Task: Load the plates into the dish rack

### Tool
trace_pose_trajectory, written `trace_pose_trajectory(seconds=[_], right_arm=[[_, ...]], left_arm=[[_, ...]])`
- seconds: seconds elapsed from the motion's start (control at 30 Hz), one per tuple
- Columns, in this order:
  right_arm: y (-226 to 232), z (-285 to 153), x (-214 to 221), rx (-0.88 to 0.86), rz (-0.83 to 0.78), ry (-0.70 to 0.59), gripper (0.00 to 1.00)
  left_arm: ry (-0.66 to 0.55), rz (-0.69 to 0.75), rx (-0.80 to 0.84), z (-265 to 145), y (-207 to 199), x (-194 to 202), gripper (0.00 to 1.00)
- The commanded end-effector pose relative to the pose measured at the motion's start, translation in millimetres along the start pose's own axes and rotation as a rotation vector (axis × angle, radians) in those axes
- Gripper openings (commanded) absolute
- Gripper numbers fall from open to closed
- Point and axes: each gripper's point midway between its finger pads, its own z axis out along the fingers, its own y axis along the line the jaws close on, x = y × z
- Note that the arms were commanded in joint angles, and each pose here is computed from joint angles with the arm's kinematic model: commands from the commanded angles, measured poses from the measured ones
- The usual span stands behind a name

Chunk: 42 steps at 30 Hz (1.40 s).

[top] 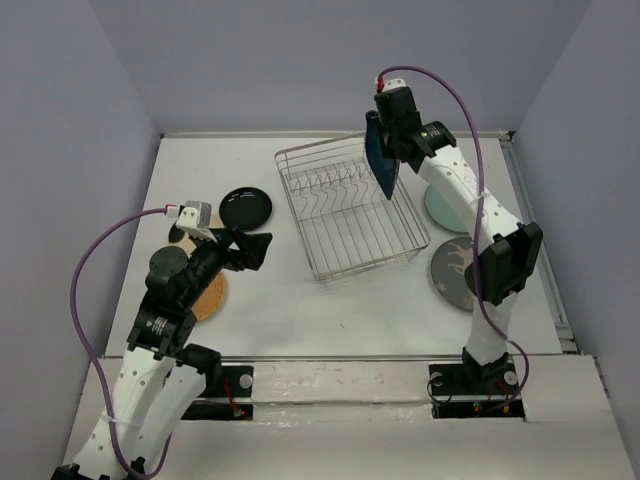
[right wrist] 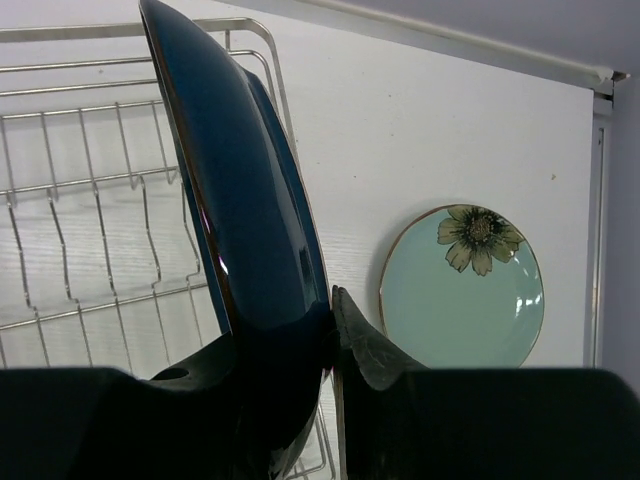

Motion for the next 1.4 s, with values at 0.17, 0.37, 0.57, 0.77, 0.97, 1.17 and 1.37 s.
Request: trace_pose_trajectory(seconds=[0.17,0.37,0.57,0.77,0.97,1.17,1.37], right_arm=[[-29,11,-48,0.117,0.008,-0.091,0.07],[-26,34,-39,0.12,0.026,-0.065,0.07],[-21,54,-25,0.114,0.021,-0.028,0.07],[-5,72,-9,0.086,0.067,0.009,0.07],[4,86,3,0.081,0.075,0.034,0.07],[20,98,24,0.08,0.033,0.062,0.07],[34,107,40,0.083,-0.015,0.088,0.07]], left_arm=[[0.0,0.047,0.017,-2,-5,1,0.99],[0.005,0.046,0.016,-1,-4,3,0.99],[0.008,0.041,0.012,0,-4,3,0.99],[0.01,0.039,0.011,1,-3,4,0.99],[0.017,0.038,0.01,2,-3,5,0.99],[0.016,0.038,0.008,3,-3,5,0.99],[0.018,0.031,-0.003,3,0,6,0.99]])
